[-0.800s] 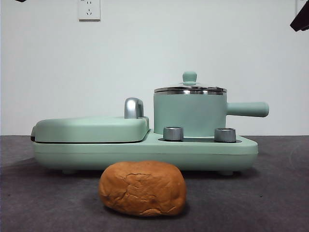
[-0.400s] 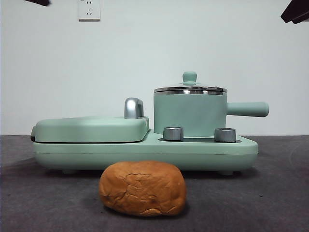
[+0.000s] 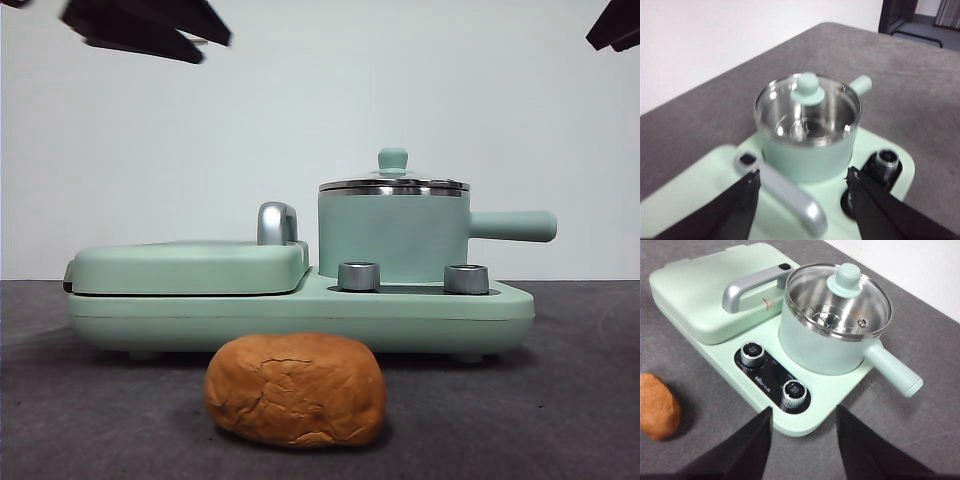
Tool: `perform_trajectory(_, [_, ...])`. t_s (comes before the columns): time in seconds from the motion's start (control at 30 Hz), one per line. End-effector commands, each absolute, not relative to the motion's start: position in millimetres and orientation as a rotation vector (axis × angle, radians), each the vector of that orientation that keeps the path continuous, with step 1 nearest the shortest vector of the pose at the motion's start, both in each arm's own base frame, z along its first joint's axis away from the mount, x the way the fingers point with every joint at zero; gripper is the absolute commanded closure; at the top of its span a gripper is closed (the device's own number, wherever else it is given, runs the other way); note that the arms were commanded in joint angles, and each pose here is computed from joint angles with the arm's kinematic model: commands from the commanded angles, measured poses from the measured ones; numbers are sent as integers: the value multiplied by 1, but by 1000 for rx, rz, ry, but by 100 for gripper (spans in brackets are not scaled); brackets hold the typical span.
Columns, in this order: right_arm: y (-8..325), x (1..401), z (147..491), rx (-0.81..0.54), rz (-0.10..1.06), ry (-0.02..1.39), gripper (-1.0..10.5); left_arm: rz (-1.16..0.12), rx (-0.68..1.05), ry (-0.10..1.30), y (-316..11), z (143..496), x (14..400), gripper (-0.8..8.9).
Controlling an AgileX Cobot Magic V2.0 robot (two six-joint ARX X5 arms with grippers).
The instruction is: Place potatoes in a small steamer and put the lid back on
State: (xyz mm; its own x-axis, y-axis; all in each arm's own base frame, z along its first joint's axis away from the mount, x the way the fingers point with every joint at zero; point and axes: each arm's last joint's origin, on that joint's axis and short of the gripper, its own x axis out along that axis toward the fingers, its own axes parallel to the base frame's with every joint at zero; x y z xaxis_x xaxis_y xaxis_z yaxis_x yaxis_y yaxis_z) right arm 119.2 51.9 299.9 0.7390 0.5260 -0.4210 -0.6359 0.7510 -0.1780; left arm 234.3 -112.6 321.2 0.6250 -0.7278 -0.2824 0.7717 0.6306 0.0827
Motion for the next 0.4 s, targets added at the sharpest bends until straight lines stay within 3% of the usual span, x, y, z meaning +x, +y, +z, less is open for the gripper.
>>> perform_trajectory(0.03, [53,120,306,-308,648,335,743,-888,198,190,-127,326,248,535])
perform_trajectory(0.4, [53,120,307,-301,646,329,743,-951,215,211,-185,324,302,535])
